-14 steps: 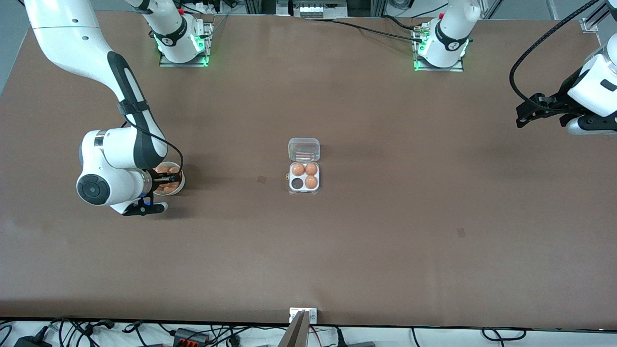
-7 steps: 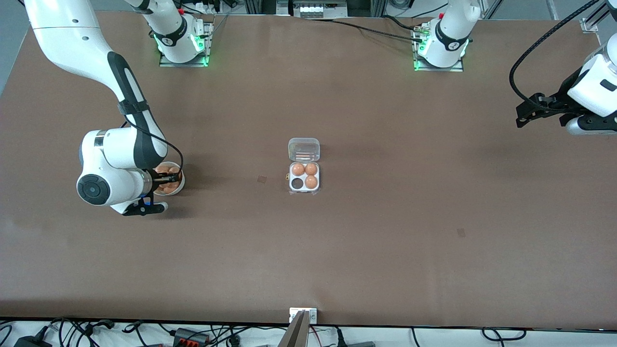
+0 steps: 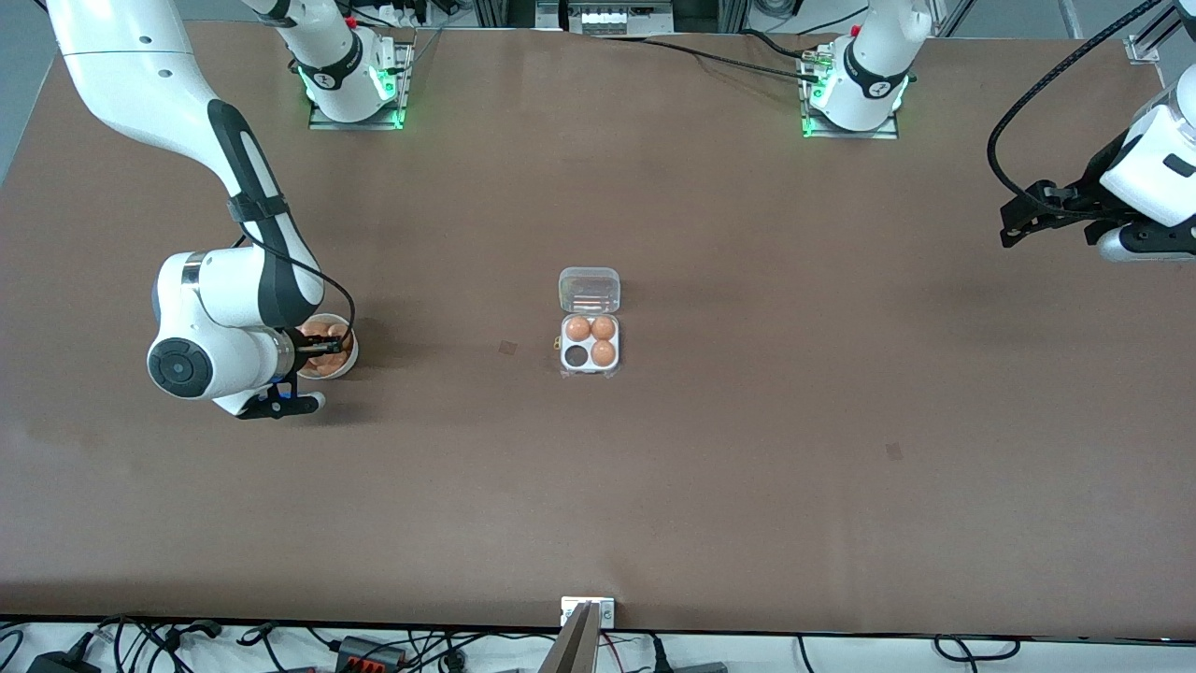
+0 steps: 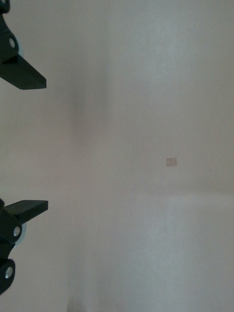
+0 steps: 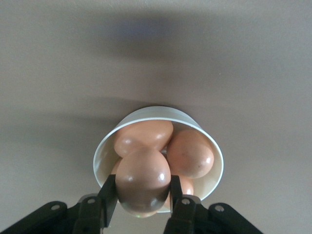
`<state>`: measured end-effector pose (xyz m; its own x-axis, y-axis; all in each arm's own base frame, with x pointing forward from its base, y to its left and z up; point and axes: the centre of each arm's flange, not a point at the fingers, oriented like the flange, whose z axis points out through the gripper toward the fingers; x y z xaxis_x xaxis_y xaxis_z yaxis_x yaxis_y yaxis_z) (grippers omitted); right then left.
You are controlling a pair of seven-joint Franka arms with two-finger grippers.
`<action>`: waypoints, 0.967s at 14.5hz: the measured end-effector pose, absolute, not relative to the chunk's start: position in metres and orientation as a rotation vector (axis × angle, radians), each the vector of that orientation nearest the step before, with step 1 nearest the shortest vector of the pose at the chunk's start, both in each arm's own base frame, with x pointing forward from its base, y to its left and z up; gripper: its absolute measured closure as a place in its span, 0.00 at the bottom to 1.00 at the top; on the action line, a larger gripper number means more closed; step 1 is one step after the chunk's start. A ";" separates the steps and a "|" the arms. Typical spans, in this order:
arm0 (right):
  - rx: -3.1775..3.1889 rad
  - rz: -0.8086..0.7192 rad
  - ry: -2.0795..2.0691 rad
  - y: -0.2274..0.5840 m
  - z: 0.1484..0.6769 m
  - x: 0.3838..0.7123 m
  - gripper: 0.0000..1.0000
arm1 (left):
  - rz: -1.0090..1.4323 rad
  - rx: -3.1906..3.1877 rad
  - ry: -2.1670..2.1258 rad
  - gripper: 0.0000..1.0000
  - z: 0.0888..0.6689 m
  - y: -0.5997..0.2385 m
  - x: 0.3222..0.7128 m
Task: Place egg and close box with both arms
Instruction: 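Lower the right gripper and grasp one brown egg from the bowl, then carry the egg with the right gripper to the clear egg box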
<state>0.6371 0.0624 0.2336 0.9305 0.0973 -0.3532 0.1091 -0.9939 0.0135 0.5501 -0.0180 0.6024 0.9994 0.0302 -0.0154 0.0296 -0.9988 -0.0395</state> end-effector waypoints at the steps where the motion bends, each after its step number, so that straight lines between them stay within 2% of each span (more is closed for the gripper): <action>1: 3.061 -0.530 0.174 0.066 0.242 0.641 0.53 | 0.025 -3.102 -0.046 0.00 0.602 -0.018 0.550; 7: 3.233 -0.283 0.306 0.153 0.320 0.655 0.53 | 0.028 -3.102 -0.047 0.00 0.602 -0.018 0.550; 11: 3.290 -0.202 0.426 0.202 0.322 0.650 0.53 | 0.030 -3.102 -0.047 0.00 0.602 -0.018 0.550; 14: 3.284 -0.103 0.690 0.224 0.313 0.651 0.53 | 0.032 -3.102 -0.047 0.00 0.602 -0.018 0.550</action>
<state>0.6506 0.2244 0.3133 0.9145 0.4042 -0.0154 0.3911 -0.8933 -0.2216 0.5496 -0.0177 0.6020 0.9993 0.0310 -0.0201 0.0302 -0.9988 -0.0398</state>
